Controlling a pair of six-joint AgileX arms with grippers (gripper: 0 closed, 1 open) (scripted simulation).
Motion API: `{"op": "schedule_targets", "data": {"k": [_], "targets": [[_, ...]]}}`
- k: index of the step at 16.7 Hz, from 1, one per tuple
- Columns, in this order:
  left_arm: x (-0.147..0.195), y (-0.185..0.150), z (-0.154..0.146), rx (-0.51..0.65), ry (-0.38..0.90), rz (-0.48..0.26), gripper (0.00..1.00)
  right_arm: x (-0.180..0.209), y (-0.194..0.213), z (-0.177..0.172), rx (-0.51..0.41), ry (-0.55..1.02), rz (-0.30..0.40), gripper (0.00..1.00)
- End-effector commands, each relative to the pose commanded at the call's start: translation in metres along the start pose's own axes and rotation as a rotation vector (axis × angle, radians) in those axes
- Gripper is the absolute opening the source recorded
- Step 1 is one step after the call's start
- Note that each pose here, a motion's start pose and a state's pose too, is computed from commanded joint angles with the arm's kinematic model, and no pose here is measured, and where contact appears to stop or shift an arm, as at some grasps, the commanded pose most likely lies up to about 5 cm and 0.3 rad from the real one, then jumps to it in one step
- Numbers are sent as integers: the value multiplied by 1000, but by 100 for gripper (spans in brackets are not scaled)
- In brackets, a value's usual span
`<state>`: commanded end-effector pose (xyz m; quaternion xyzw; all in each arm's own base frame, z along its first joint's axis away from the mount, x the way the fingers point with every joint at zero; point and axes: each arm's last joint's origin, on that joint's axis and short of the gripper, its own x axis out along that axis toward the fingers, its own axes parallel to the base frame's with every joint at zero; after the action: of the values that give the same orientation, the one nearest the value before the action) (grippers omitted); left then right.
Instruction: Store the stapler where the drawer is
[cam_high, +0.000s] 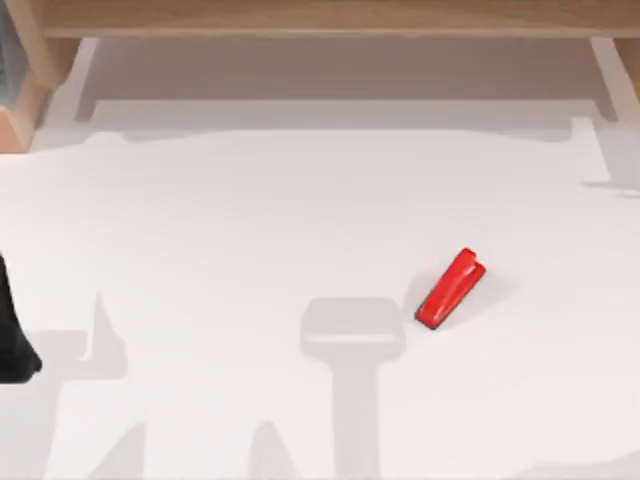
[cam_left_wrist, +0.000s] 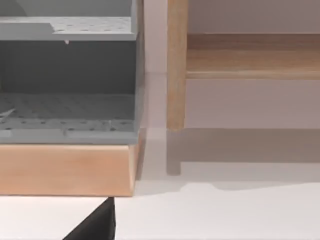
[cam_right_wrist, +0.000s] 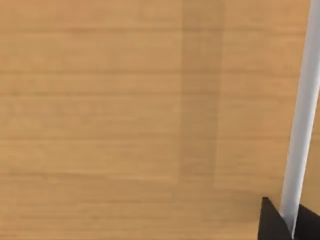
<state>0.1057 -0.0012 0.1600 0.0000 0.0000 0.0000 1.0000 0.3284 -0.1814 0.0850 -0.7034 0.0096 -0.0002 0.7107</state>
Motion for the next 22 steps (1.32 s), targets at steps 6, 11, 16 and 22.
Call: {"op": "schedule_targets", "data": {"k": [6, 11, 16, 22], "targets": [[0, 0, 0, 0, 0, 0, 100, -26, -2, 1, -4, 0, -7, 0], [0, 0, 0, 0, 0, 0, 100, -43, -1, -1, -7, 2, -10, 0], [0, 0, 0, 0, 0, 0, 100, -83, 0, 0, -5, 0, -8, 0], [0, 0, 0, 0, 0, 0, 100, -88, 0, 1, -4, 0, -7, 8]]}}
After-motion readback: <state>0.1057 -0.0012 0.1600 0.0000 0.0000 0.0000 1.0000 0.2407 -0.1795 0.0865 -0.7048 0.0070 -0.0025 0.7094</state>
